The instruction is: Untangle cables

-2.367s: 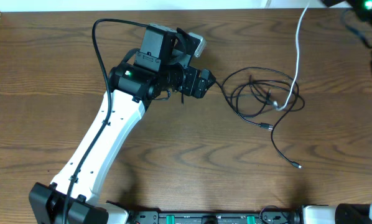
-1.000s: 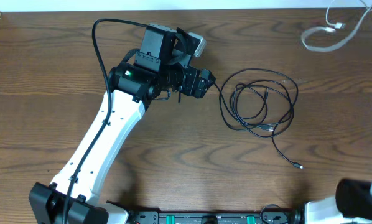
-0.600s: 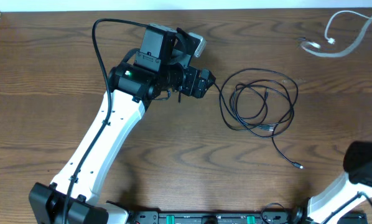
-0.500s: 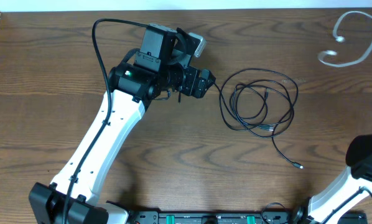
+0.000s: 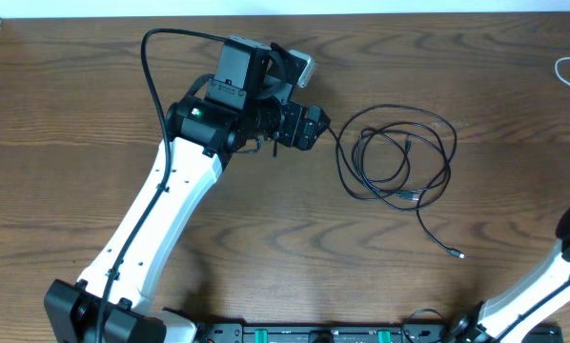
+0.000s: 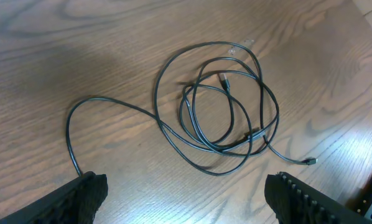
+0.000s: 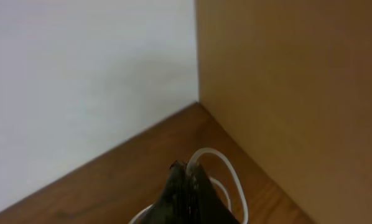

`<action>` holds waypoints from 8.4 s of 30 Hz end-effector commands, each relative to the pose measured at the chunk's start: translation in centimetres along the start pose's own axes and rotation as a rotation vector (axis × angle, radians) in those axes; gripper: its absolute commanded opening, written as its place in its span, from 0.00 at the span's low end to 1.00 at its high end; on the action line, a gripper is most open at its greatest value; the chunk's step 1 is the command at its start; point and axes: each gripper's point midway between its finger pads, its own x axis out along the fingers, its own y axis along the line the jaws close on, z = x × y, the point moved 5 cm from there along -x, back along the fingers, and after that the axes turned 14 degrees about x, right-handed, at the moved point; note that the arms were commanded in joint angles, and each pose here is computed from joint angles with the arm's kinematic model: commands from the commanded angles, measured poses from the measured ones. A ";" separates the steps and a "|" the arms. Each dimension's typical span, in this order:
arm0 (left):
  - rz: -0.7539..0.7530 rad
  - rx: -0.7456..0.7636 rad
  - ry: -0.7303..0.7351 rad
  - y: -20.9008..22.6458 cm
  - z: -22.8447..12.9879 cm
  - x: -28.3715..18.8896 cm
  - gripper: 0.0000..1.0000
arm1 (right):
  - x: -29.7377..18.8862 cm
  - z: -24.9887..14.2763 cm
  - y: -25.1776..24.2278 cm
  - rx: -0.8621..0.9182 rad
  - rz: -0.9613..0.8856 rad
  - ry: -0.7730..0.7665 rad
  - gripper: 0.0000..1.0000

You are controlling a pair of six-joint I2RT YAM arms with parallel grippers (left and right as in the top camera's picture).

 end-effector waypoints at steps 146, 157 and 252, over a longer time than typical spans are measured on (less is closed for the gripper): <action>0.572 -0.128 -0.980 2.4 13.2 -22.2 0.07 | -24.9 -29.8 26.4 -0.583 1.118 1.237 0.85; 0.520 -0.191 -1.047 1.5 13.2 -23.8 0.07 | -27.3 -34.4 30.5 -0.755 1.134 1.167 0.81; 1.087 -0.290 -0.807 8.1 6.7 -27.7 0.08 | -19.6 -27.0 23.9 -0.414 0.829 0.913 0.63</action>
